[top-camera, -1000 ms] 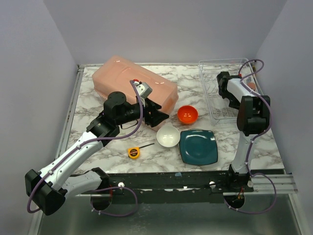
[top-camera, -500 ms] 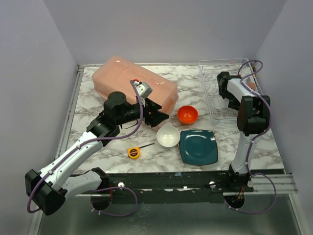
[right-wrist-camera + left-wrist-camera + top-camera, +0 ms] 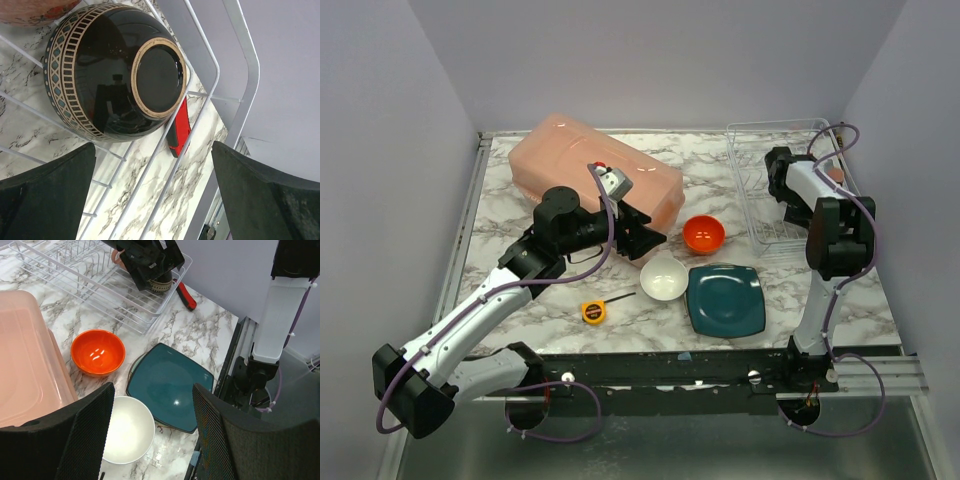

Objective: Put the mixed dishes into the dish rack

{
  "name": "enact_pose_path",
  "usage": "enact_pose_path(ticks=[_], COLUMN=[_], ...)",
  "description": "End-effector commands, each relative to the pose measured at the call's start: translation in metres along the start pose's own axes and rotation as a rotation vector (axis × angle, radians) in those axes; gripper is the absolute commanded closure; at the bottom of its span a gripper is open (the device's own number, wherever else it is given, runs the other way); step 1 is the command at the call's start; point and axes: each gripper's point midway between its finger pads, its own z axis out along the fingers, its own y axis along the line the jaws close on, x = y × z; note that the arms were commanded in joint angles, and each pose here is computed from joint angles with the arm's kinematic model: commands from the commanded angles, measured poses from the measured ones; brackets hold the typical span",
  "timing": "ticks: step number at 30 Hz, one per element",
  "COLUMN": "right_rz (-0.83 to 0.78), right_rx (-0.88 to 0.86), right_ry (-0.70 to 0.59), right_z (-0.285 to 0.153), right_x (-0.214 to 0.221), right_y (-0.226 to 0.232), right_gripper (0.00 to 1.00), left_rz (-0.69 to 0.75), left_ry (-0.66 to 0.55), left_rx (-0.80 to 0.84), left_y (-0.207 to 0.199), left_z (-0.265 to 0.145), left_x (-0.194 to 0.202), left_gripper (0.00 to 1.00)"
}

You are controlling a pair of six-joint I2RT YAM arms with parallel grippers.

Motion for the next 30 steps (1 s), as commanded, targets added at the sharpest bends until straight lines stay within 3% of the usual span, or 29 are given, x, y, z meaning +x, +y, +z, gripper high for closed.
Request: enact_pose_path(ticks=[1, 7, 11, 15, 21, 30], right_rz=[0.057, 0.081, 0.149, 0.170, 0.126, 0.135], right_rx=[0.007, -0.098, -0.300, -0.638, -1.399, -1.830], right_ry=[-0.020, -0.084, -0.136, -0.230, -0.276, -0.324], right_z=[-0.007, -0.042, -0.077, -0.136, -0.258, -0.334], right_x=[-0.008, -0.014, -0.020, -0.021, 0.039, 0.068], right_y=[-0.017, -0.014, -0.013, -0.001, 0.030, -0.001], right_gripper=[0.00, 0.00, 0.00, 0.00, 0.00, 0.00], left_rz=[0.001, 0.002, 0.010, 0.025, 0.059, 0.139], left_ry=[-0.005, -0.004, 0.001, 0.003, 0.012, -0.024], left_rx=[0.041, 0.036, 0.019, -0.005, -0.044, -0.113], left_y=[-0.011, -0.010, -0.006, -0.002, 0.005, 0.015], left_z=[-0.001, -0.001, -0.001, -0.001, -0.002, -0.002], left_x=[-0.008, -0.008, -0.008, -0.007, -0.005, 0.001], left_gripper=[0.36, 0.36, 0.36, 0.36, 0.36, 0.32])
